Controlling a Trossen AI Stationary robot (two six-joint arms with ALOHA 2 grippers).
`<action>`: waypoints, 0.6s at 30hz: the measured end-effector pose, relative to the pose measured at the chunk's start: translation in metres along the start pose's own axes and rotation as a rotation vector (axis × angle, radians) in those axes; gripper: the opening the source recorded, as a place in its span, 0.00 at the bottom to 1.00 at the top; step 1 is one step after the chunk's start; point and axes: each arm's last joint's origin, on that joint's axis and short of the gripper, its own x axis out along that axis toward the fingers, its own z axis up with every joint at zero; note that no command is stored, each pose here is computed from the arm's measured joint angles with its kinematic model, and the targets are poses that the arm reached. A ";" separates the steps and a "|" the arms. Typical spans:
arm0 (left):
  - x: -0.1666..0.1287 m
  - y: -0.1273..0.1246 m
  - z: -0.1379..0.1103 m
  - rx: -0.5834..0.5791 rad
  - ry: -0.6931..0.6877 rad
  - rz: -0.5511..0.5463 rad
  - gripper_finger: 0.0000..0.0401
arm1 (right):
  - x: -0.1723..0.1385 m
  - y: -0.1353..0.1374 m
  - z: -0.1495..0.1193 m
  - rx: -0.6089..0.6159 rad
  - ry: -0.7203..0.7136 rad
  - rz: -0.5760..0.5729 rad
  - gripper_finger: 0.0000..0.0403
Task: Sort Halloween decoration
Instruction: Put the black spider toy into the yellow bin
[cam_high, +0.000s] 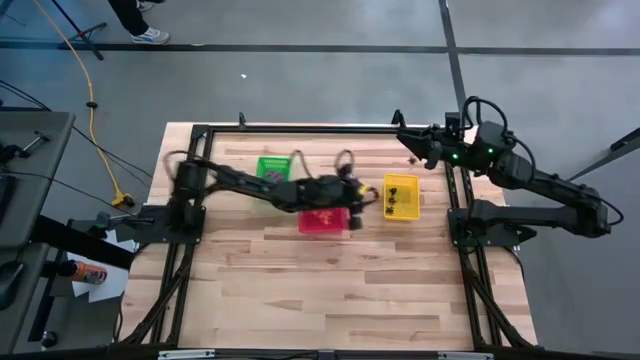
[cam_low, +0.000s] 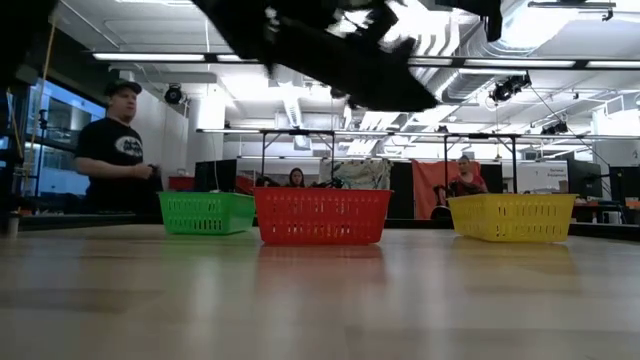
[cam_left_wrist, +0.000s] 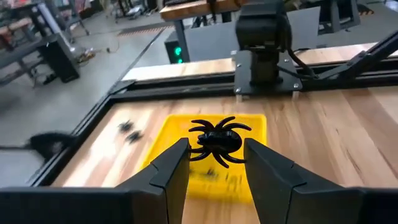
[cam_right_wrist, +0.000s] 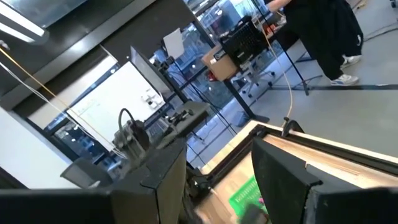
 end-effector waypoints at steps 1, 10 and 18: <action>0.013 -0.005 -0.001 0.011 -0.009 -0.002 0.33 | 0.001 -0.001 -0.001 0.001 0.006 -0.004 0.44; 0.095 -0.026 -0.012 -0.029 -0.054 -0.045 0.33 | 0.006 -0.002 -0.003 0.012 0.021 -0.016 0.44; 0.113 -0.026 -0.021 -0.030 -0.029 -0.056 0.35 | 0.006 -0.002 -0.003 0.012 0.020 -0.014 0.44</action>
